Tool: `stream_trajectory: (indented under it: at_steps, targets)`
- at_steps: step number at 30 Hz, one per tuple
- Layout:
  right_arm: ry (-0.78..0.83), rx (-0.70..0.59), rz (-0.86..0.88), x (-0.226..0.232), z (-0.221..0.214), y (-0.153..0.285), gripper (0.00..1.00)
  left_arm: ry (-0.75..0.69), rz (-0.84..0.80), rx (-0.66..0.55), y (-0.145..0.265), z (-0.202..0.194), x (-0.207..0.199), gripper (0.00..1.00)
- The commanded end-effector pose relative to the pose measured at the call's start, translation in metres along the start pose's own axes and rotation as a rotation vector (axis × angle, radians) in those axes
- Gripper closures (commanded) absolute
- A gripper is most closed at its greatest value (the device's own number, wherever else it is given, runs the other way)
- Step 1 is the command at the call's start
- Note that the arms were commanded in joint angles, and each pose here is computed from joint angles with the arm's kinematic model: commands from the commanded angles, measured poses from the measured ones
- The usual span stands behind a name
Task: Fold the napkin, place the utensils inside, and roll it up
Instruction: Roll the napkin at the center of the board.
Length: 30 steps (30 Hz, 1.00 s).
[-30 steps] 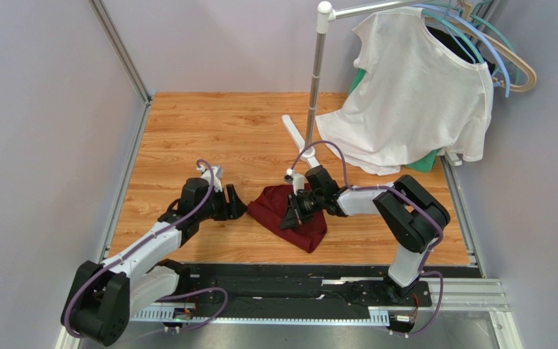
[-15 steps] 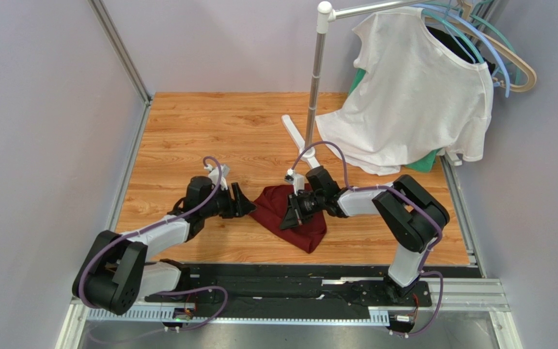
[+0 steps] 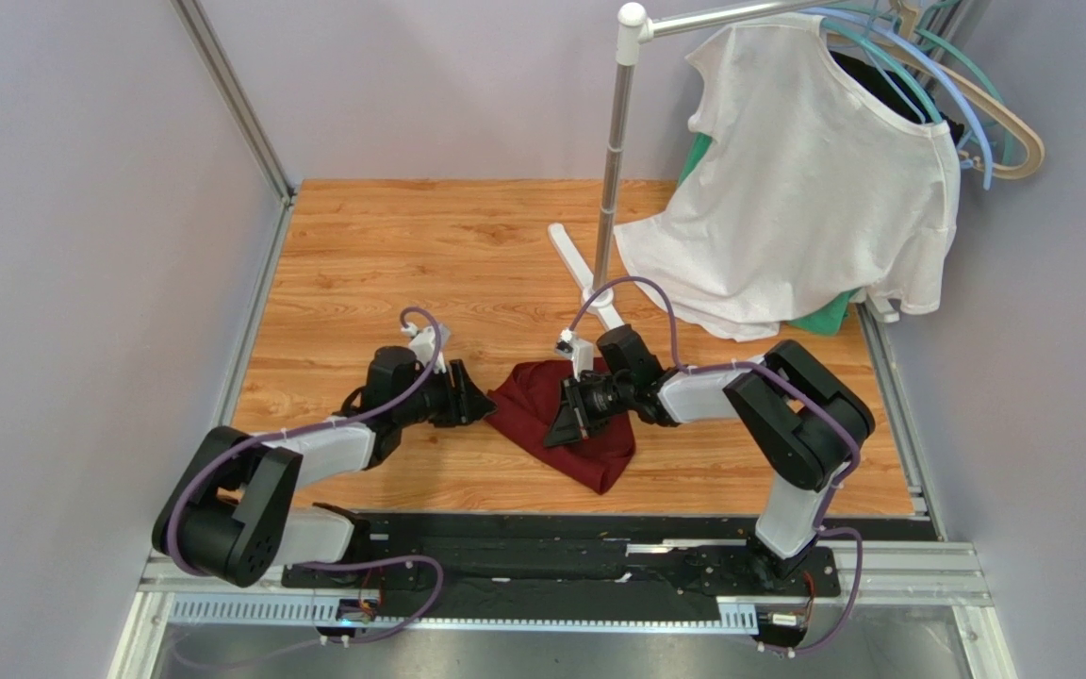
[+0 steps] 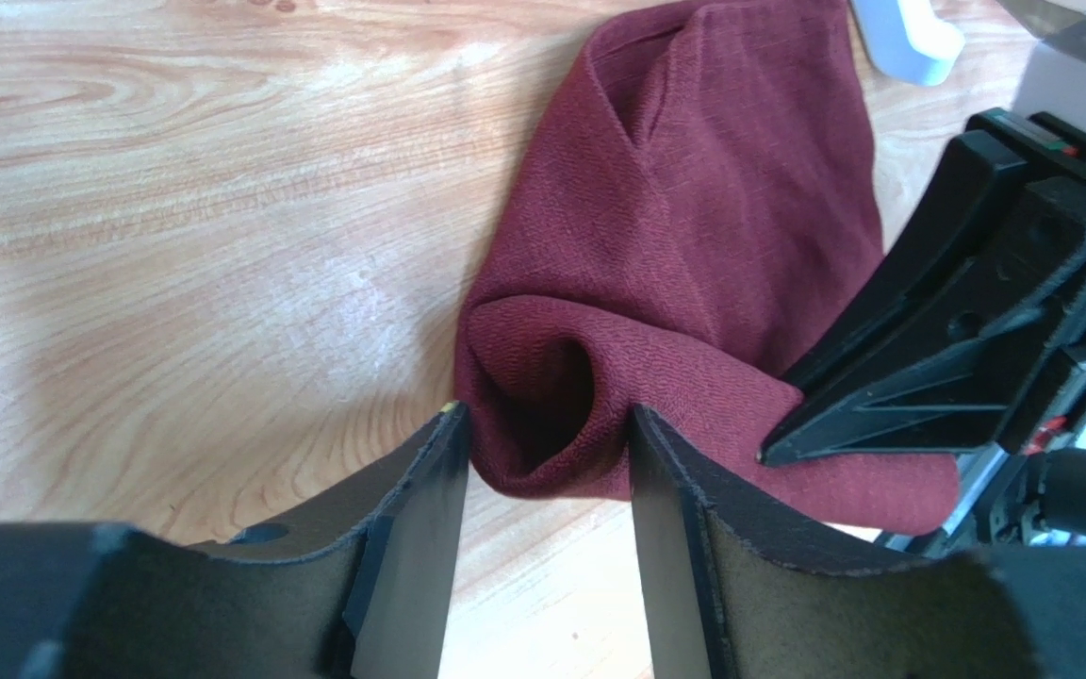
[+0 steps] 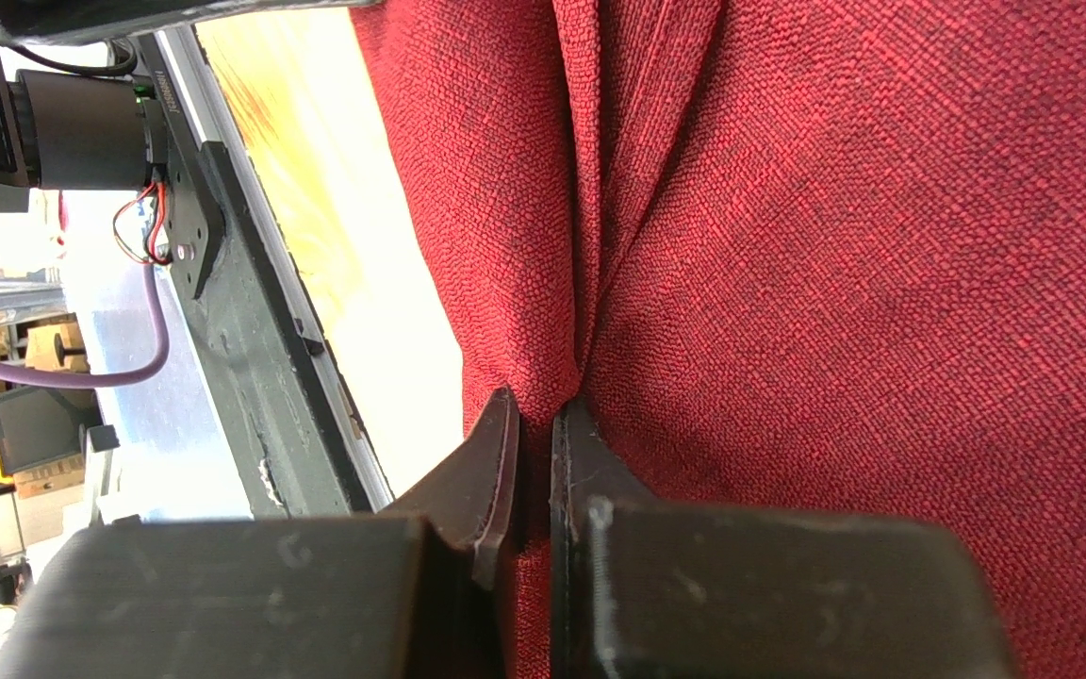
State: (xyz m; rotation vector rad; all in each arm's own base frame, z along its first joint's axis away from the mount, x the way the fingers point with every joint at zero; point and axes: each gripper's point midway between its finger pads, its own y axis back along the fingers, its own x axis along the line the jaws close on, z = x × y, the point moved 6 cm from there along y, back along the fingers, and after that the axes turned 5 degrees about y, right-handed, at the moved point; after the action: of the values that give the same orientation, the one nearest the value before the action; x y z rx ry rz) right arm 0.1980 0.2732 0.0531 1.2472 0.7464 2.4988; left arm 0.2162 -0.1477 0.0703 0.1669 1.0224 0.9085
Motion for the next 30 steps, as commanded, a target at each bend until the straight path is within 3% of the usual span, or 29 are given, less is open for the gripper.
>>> stream_trajectory:
  at_steps: [1, 11, 13, 14, 17, 22, 23, 28, 30]
  targets:
    - [-0.087, 0.172, -0.181, -0.035, -0.057, -0.002, 1.00, -0.090, -0.052, -0.062, -0.007, 0.026, -0.011, 0.53]
    - [-0.073, 0.183, -0.197, -0.036, -0.057, 0.000, 1.00, -0.124, -0.087, 0.031, -0.023, 0.022, -0.008, 0.89]
    - [-0.069, 0.181, -0.197, -0.034, -0.055, 0.000, 0.96, -0.124, -0.079, 0.054, -0.024, 0.023, -0.008, 0.97]
    - [-0.069, 0.179, -0.195, -0.034, -0.054, 0.000, 0.89, -0.119, -0.061, 0.068, -0.025, 0.022, -0.005, 0.99]
    - [-0.057, 0.166, -0.192, -0.029, -0.046, 0.003, 0.77, -0.116, 0.000, 0.107, -0.024, 0.022, -0.001, 1.00]
    - [-0.036, 0.169, -0.208, -0.021, -0.037, 0.011, 0.68, -0.108, 0.056, 0.135, -0.024, 0.025, 0.001, 1.00]
    - [-0.025, 0.159, -0.207, -0.018, -0.032, 0.013, 0.61, -0.108, 0.059, 0.141, -0.024, 0.026, 0.002, 1.00]
    - [-0.002, 0.128, -0.232, -0.009, -0.020, 0.024, 0.53, -0.115, 0.050, 0.167, -0.027, 0.024, 0.000, 1.00]
    - [0.019, 0.105, -0.241, -0.001, -0.012, 0.030, 0.33, -0.121, 0.050, 0.178, -0.028, 0.023, -0.002, 1.00]
